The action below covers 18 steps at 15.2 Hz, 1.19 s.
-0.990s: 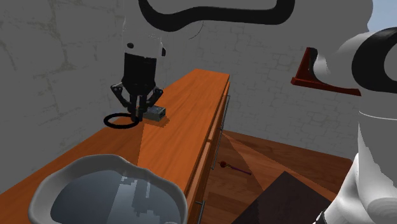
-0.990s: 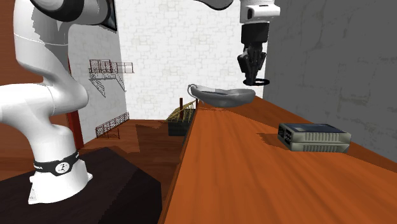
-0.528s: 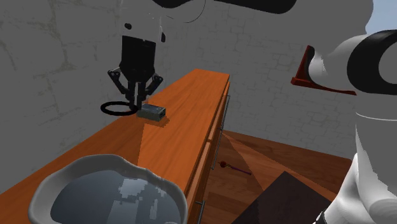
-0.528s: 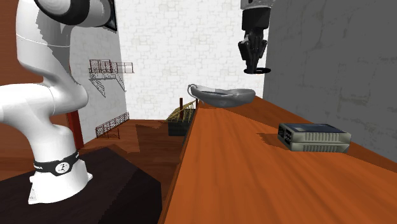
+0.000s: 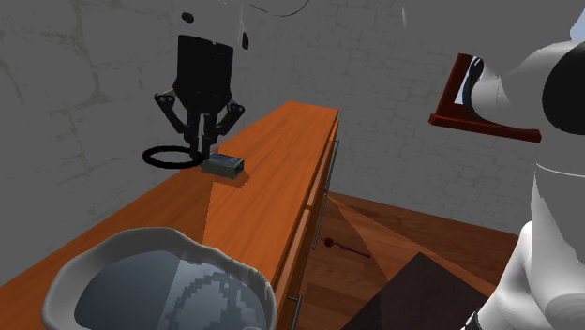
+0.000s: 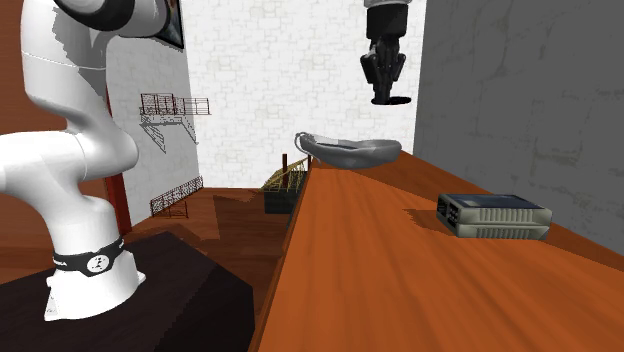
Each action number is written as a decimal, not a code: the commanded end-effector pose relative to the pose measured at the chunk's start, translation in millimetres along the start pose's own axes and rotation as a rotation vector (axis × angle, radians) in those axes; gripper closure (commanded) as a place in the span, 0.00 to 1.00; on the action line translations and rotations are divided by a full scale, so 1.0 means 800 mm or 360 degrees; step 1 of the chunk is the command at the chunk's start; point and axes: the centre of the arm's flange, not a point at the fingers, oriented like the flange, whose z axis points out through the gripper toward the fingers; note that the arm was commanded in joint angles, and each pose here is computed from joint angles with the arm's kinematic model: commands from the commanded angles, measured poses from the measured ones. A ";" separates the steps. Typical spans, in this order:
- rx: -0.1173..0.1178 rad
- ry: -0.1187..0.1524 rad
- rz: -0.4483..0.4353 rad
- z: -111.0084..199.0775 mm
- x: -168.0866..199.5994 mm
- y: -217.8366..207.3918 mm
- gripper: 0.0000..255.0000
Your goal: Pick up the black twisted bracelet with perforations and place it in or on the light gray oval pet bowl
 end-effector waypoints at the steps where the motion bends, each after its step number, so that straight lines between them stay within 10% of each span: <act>1: -0.0001 0.0000 0.0002 0.001 -0.034 -0.008 1.00; 11: -0.0001 0.0000 0.0002 0.011 -0.205 -0.046 1.00; 18: -0.0001 0.0000 0.0002 0.056 -0.201 -0.039 1.00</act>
